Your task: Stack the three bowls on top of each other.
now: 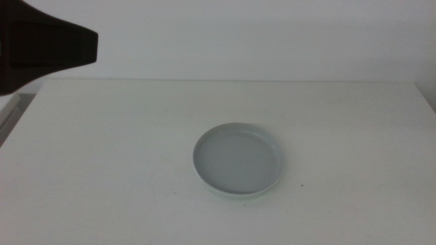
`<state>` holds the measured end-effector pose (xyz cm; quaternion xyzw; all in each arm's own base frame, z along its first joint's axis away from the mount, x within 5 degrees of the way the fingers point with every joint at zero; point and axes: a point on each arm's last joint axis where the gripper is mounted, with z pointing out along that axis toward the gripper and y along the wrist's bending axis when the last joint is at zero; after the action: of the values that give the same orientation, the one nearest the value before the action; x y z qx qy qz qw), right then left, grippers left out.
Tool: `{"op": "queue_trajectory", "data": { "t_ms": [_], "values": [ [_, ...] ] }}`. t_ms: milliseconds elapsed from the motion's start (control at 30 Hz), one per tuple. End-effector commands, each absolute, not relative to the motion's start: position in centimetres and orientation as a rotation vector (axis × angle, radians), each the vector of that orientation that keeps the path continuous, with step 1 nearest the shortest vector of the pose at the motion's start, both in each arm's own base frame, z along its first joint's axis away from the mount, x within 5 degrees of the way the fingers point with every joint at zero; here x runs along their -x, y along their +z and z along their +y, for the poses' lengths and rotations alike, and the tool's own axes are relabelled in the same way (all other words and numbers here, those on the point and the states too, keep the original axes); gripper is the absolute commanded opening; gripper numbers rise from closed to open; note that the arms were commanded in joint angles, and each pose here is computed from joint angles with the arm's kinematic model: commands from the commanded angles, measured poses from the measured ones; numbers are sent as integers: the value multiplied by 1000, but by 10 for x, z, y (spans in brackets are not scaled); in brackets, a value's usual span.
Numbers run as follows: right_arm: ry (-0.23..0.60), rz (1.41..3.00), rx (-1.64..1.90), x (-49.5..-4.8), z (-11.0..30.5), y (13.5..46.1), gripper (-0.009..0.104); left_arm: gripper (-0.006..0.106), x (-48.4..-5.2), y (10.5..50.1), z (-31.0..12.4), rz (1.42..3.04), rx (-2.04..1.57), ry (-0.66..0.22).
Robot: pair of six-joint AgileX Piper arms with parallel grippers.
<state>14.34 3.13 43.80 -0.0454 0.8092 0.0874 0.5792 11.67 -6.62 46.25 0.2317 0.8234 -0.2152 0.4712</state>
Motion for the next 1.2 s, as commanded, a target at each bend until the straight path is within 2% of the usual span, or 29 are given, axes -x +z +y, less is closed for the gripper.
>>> {"op": "queue_trajectory", "data": {
  "t_ms": [0,333,433,567,700,800,967,1167],
  "values": [
    [186,1874,92,-143,29,438,93,94,-116,464,-66,2004,-556,-536],
    [187,1851,95,-142,29,440,93,94,-116,464,-66,2004,-556,-536],
    [187,1851,95,-142,29,440,93,94,-108,465,-57,1980,-552,-415],
    [187,1851,95,-142,29,440,93,94,-95,466,-34,1816,-399,-202],
    [187,1851,95,-142,29,440,93,94,-89,447,-12,1741,-61,-149],
    [202,1853,91,-142,29,440,93,94,-84,434,-3,1751,35,-84],
    [202,1853,91,-142,29,440,93,94,-81,434,-1,1730,66,-64],
    [202,1853,91,-142,29,440,93,94,-82,436,-2,1707,69,-84]
  ]
}}
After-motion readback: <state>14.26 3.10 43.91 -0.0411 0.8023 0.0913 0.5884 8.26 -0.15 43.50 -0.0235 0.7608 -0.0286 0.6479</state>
